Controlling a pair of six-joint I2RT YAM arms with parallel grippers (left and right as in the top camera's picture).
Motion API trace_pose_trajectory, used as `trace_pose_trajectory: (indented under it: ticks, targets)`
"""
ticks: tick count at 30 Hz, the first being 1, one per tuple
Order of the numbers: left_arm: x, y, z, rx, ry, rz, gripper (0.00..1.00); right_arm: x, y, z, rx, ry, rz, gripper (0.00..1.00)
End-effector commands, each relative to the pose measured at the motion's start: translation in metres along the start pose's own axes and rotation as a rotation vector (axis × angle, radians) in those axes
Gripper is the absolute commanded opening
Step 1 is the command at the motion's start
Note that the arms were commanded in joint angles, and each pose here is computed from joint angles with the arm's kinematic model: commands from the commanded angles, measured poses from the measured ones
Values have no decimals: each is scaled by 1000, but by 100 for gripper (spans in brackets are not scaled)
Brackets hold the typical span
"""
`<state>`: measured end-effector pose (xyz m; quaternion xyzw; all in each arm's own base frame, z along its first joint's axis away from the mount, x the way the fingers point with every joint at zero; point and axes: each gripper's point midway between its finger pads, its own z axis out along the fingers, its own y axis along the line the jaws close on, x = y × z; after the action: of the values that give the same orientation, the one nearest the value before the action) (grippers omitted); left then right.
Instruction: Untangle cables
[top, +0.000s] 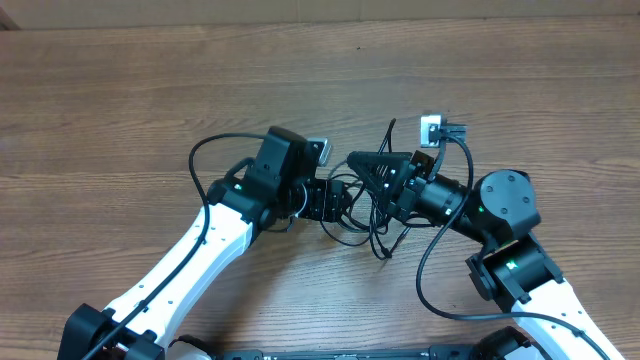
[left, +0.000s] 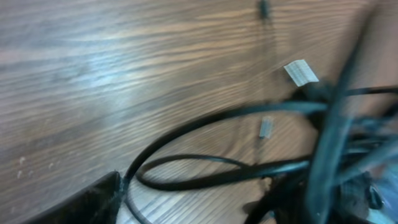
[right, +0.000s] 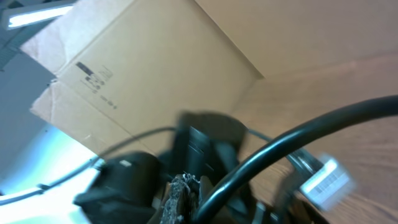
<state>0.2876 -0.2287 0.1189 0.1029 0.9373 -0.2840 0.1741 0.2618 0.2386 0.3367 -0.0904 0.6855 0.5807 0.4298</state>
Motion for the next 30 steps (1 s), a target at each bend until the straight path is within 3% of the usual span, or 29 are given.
trace_pose_trajectory:
  ticks: [1,6,9,13,18,20,25,30]
  targets:
    - [17,46,11,-191,-24,-107,50,-30,28,-7,-29,-92,-97,4]
    - [37,112,5,-490,-80,-192,4,-49,-17,-19,214,-208,-91,4]
    - [46,151,-15,-669,-113,-293,4,-54,-52,-33,398,-270,-52,4]
    - [46,174,-27,-690,-150,-473,5,-60,-102,-66,695,-370,-17,4]
    - [42,158,-15,-490,-102,-532,5,-47,-132,-92,894,-362,-4,4]
    - [36,137,-5,-350,-68,-475,4,-22,-145,-96,948,-252,28,16]
    - [17,80,6,-15,-45,-347,4,42,-143,-70,808,65,161,33]
    - [-8,36,-1,232,-96,-250,4,98,-131,-46,633,336,323,38]
